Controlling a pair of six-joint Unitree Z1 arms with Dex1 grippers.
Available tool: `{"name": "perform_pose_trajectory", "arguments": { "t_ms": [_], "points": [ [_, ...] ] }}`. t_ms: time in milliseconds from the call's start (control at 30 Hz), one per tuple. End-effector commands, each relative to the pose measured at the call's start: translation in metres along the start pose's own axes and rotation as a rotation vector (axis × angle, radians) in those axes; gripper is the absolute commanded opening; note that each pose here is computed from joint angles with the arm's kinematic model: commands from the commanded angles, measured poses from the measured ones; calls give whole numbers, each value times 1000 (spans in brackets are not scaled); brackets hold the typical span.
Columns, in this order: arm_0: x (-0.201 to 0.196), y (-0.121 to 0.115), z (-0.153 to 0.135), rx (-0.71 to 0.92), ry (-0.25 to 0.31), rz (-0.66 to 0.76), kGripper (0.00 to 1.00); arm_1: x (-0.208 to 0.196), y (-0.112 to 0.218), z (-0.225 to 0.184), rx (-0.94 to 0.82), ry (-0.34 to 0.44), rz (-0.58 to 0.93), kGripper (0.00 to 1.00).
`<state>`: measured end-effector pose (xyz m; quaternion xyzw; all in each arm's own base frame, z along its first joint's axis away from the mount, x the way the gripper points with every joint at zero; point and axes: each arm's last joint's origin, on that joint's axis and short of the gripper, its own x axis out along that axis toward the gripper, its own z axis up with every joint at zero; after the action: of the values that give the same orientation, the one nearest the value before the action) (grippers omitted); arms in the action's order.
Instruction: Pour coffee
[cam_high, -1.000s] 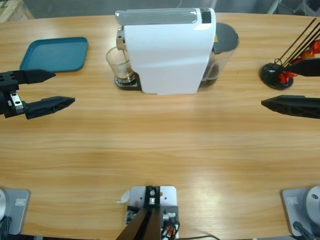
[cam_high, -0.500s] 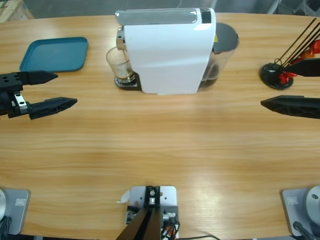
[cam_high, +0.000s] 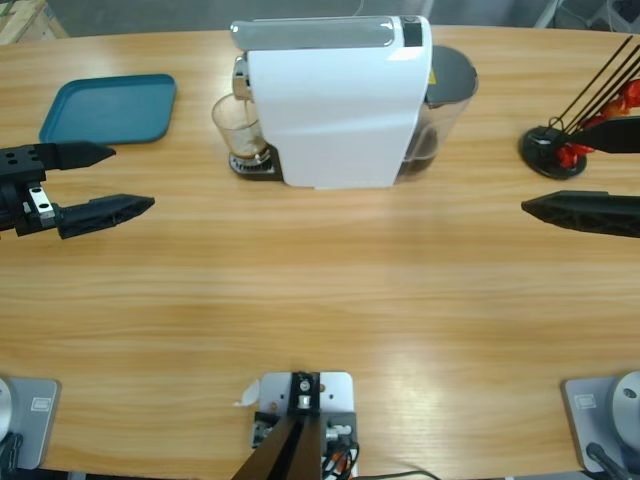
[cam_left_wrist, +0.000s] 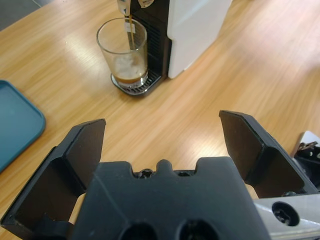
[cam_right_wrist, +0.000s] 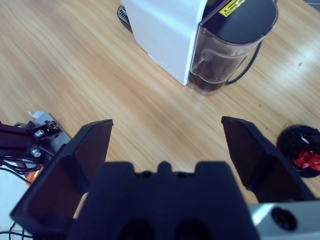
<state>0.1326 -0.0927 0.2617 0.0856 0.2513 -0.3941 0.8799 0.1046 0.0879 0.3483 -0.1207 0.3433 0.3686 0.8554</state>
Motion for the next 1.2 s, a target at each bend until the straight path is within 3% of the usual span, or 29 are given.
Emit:
{"name": "perform_pose_trajectory", "arguments": {
  "t_ms": [33,300,1200],
  "points": [
    [4,-3,-12,-4,39,-31,1000,3,1,2,9,9,12,1000],
    [0,-6,-14,6,23,-42,1000,6,1,1,10,16,14,1000],
    [4,-3,-17,63,47,7,1000,5,1,-1,10,21,16,1000]
  ]
}}
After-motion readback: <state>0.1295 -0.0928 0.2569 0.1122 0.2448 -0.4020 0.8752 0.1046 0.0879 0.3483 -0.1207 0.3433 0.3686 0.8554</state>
